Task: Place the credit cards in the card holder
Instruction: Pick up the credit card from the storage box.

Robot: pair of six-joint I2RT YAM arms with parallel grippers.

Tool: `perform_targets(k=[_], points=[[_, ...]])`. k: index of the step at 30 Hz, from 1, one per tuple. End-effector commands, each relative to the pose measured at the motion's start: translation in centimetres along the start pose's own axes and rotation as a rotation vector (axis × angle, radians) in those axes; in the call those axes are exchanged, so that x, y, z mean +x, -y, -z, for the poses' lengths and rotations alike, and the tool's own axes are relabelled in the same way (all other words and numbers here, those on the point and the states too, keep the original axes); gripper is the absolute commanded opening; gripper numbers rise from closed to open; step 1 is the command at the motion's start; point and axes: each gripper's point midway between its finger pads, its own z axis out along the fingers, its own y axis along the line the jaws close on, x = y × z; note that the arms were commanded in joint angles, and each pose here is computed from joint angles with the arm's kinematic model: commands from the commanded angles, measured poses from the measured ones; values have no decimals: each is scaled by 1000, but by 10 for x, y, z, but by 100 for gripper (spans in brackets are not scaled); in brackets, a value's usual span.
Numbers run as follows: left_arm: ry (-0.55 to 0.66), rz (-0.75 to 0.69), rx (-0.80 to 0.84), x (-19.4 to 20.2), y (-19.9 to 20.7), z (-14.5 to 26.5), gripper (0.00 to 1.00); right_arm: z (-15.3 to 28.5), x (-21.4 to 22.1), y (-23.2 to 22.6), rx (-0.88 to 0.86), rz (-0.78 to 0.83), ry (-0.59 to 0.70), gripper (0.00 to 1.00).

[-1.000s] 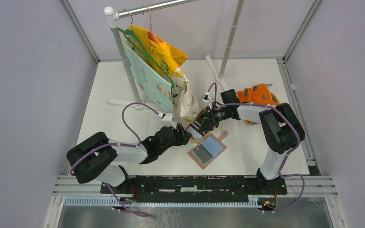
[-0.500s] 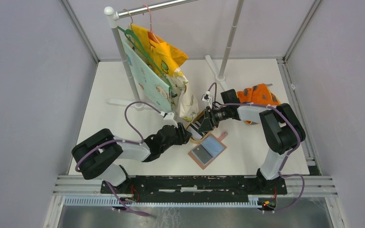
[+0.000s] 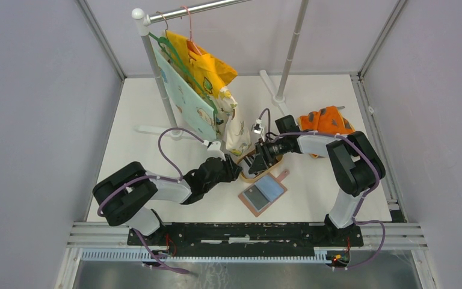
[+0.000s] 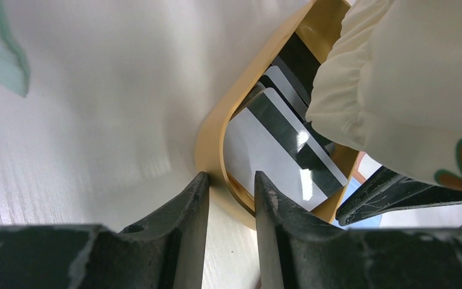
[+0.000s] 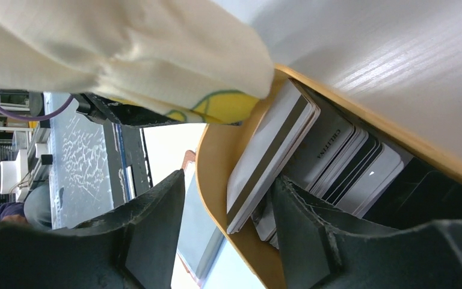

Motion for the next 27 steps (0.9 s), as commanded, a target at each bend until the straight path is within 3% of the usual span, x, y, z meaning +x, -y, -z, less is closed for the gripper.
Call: perform_targets(k=[1,5,16,27], points=[[44,-40,78,-15,21,-5,38,5,-22,-8,15,49,42,63],[56,-45,95,-17,23,-5,38,3,-22,-6,28,-21,57,67],[69,-50,113,-20,26,-4,38,-3,-23,-4,45,-174,65,66],[78,-51,139,-21,29,-1,38,-9,-12,7,123,-219,15,65]])
